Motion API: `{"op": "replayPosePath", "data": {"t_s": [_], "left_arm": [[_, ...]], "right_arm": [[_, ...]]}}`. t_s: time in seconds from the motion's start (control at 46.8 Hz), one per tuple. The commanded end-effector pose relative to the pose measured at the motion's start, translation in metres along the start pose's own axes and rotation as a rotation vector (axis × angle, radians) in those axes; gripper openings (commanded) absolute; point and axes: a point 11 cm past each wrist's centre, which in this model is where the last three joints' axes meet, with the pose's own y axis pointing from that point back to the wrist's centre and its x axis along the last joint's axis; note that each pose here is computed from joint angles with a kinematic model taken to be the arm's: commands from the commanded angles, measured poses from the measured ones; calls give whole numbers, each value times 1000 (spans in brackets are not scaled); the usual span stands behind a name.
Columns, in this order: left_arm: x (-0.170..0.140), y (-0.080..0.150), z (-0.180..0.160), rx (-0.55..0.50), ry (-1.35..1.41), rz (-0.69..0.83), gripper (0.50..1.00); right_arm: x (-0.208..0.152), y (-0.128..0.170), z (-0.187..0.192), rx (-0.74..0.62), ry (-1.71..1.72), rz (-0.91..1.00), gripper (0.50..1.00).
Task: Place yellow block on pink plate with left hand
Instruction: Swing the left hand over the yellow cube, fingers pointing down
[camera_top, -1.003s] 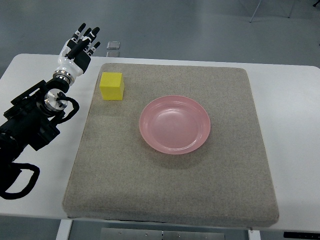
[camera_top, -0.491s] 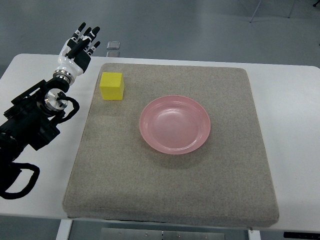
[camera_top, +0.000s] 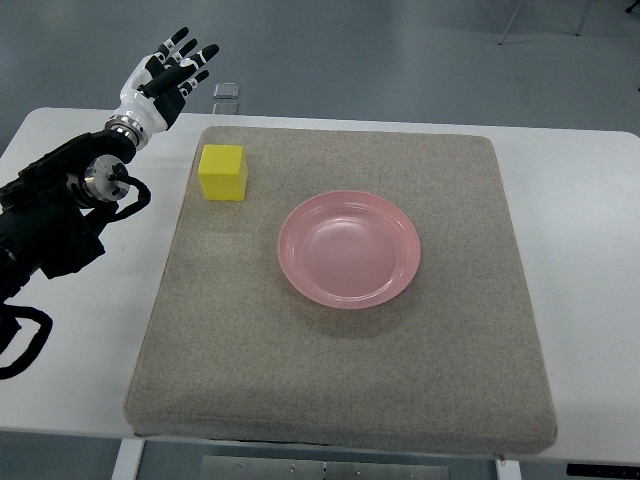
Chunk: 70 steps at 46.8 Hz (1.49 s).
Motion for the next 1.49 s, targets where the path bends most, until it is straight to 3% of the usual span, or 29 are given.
{"op": "replayPosePath", "data": {"t_s": [0.0, 0.256, 0.47, 0.598, 0.79, 0.918, 1.153, 1.281, 1.473], "left_arm": [[-5, -1, -4, 53, -126, -39, 988], [-11, -2, -8, 204, -573, -159, 984], [-18, -5, 9, 246, -841, -255, 981], [-23, -8, 37, 241, -906, -303, 981], [-24, -5, 31, 318, -1130, -385, 945], [-24, -6, 32, 319, -1253, -395, 939], [-56, -8, 40, 308, -1360, -504, 943], [-51, -3, 53, 310, -1418, -534, 943], [-47, 6, 45, 336, -1540, -627, 943]], "right_arm": [[0, 0, 0, 0, 0, 0, 924], [0, 0, 0, 0, 0, 0, 924], [0, 0, 0, 0, 0, 0, 924], [0, 0, 0, 0, 0, 0, 924], [0, 0, 0, 0, 0, 0, 924], [0, 0, 0, 0, 0, 0, 924], [0, 0, 0, 0, 0, 0, 924], [0, 0, 0, 0, 0, 0, 924], [0, 0, 0, 0, 0, 0, 924]]}}
